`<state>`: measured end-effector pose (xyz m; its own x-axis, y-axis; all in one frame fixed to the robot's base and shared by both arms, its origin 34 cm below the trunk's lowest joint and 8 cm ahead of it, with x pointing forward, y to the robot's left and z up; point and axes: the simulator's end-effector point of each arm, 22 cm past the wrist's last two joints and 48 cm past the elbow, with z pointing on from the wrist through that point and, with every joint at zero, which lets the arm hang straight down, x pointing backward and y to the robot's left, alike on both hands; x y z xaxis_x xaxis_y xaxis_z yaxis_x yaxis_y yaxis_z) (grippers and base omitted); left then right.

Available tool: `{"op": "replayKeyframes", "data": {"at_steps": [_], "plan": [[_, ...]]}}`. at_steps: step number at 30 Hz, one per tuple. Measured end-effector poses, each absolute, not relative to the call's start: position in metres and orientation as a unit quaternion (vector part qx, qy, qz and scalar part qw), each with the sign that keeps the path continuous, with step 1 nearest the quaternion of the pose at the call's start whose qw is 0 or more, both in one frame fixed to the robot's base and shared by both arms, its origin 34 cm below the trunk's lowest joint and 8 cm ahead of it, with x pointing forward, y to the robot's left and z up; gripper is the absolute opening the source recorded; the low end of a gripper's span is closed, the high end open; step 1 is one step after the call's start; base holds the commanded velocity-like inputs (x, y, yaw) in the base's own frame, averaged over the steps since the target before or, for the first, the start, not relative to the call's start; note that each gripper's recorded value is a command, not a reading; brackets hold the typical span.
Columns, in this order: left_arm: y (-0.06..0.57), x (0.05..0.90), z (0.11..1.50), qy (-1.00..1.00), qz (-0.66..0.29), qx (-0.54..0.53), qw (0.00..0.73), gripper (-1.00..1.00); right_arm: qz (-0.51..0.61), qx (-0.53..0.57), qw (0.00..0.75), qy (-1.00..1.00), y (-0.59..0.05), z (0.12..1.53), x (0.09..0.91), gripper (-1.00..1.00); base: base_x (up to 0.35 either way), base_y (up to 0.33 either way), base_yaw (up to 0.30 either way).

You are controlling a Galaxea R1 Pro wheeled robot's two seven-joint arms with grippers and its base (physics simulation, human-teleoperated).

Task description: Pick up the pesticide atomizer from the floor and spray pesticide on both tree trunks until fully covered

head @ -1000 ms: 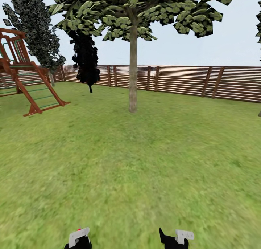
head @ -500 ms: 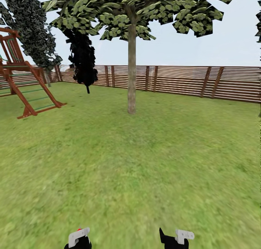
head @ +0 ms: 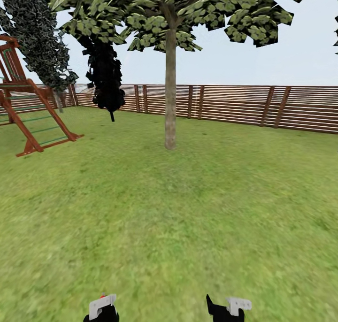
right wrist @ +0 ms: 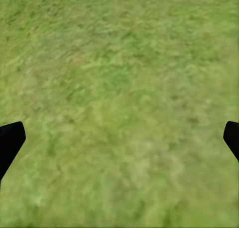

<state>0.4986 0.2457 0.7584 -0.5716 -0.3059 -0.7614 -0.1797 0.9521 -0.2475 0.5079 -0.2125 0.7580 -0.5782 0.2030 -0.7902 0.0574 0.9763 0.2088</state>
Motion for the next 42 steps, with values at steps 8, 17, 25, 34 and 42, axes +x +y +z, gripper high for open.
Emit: {"op": "replayKeyframes", "data": {"at_steps": [8, 17, 25, 34, 42], "plan": [[0.2456, 0.4987, 0.7585, 0.884, -0.071, -0.137, 0.442, -1.0, 0.08, 0.075, 0.453, 0.885, -0.2134, 0.758, 0.5081, 1.0, 0.339, 0.072, 0.0], [0.2455, 0.4989, 0.7587, 0.883, -0.072, -0.137, 0.442, -1.0, 0.082, 0.075, 0.453, 0.884, -0.2133, 0.7582, 0.5081, 1.0, 0.339, 0.072, -0.063], [0.2456, 0.4992, 0.7592, 0.883, -0.072, -0.137, 0.443, -1.0, 0.084, 0.074, 0.454, 0.884, -0.2116, 0.759, 0.5085, 1.0, 0.339, 0.072, -0.065], [0.2455, 0.4992, 0.7592, 0.883, -0.072, -0.137, 0.443, -1.0, 0.083, 0.074, 0.454, 0.884, -0.212, 0.7588, 0.5085, 1.0, 0.339, 0.072, -0.002], [0.2457, 0.4989, 0.7589, 0.883, -0.071, -0.137, 0.443, -1.0, 0.083, 0.073, 0.454, 0.884, -0.2119, 0.7588, 0.5084, 1.0, 0.339, 0.072, 0.0]]}}
